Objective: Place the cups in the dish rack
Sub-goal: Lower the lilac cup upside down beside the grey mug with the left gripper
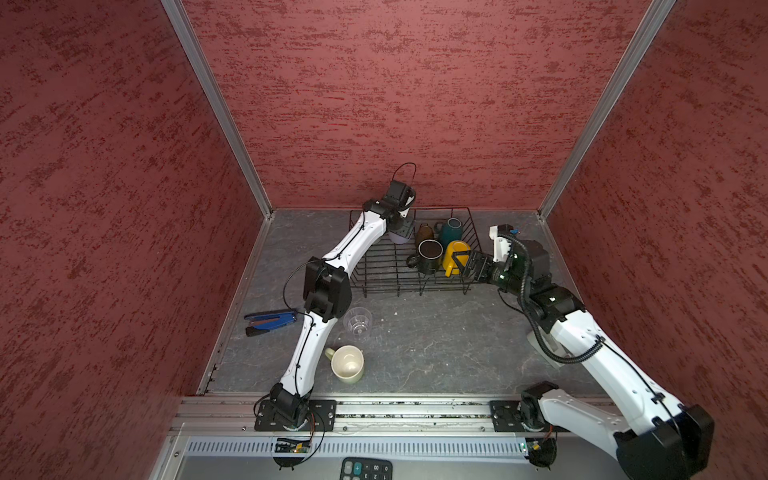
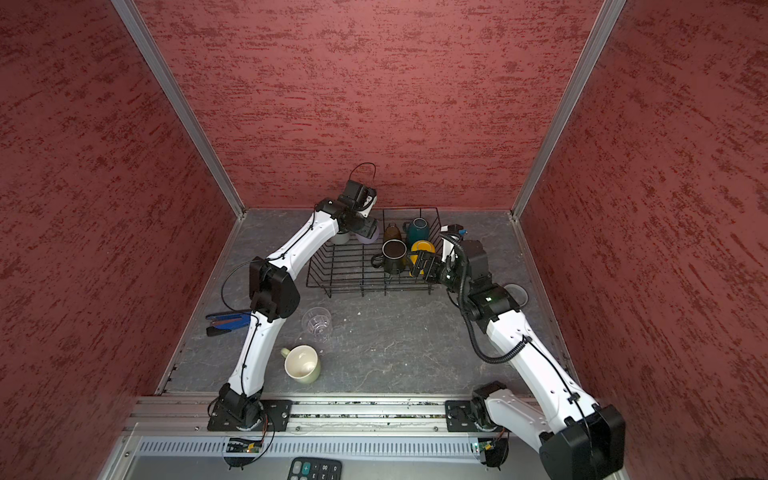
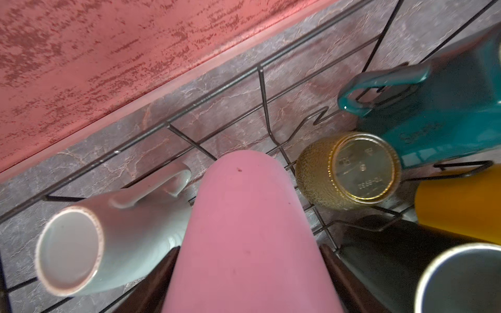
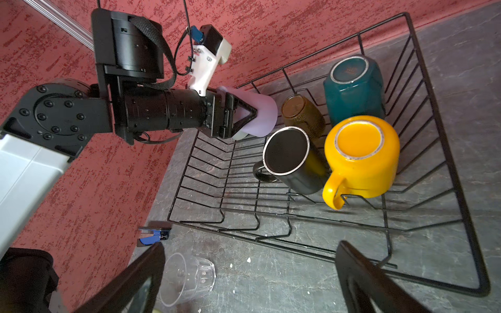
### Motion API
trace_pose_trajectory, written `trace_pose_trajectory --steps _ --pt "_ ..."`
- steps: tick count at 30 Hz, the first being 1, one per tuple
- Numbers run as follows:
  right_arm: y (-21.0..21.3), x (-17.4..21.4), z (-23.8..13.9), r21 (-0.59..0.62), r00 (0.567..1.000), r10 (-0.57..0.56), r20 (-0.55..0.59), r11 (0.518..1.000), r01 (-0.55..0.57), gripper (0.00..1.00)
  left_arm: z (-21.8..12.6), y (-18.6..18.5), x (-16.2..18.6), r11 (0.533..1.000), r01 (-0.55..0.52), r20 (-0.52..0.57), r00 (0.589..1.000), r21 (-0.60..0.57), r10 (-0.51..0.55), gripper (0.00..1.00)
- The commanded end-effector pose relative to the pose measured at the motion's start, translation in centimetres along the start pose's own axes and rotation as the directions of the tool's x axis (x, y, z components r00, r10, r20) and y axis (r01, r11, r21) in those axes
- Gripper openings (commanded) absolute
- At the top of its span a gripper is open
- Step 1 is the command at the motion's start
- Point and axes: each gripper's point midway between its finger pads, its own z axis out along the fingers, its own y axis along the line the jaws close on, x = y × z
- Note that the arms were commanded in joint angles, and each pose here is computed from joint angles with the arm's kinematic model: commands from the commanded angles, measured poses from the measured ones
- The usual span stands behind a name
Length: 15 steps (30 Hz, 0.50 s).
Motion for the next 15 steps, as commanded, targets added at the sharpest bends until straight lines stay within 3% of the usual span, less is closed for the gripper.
trace_pose_trajectory --steps 1,5,8,12,15 --pt "0.4 -0.3 0.0 -0.029 1.000 0.006 0.012 1.000 -0.006 0.99 0.5 0.1 -0.3 1.000 -0.018 0.006 1.000 -0.022 0.019 0.00" --pt "0.4 -0.2 0.3 -0.032 1.000 0.010 0.006 0.999 -0.010 0.99 1.6 -0.1 0.5 1.000 -0.018 -0.024 1.000 -0.004 0.018 0.05" --pt "0.5 -0.1 0.5 -0.040 1.000 0.010 -0.002 0.999 -0.010 0.99 2.5 -0.2 1.3 1.000 -0.005 -0.060 0.998 0.010 0.006 0.16" --pt "0.6 -0.2 0.6 -0.045 1.000 0.010 -0.004 0.999 -0.010 0.99 3.5 0.2 2.2 0.999 0.030 -0.098 0.995 0.019 -0.028 0.19" --pt "0.7 -0.3 0.7 -0.044 1.000 0.006 -0.005 0.999 -0.006 0.99 3.8 0.4 2.6 0.999 0.042 -0.108 0.993 0.024 -0.040 0.32"
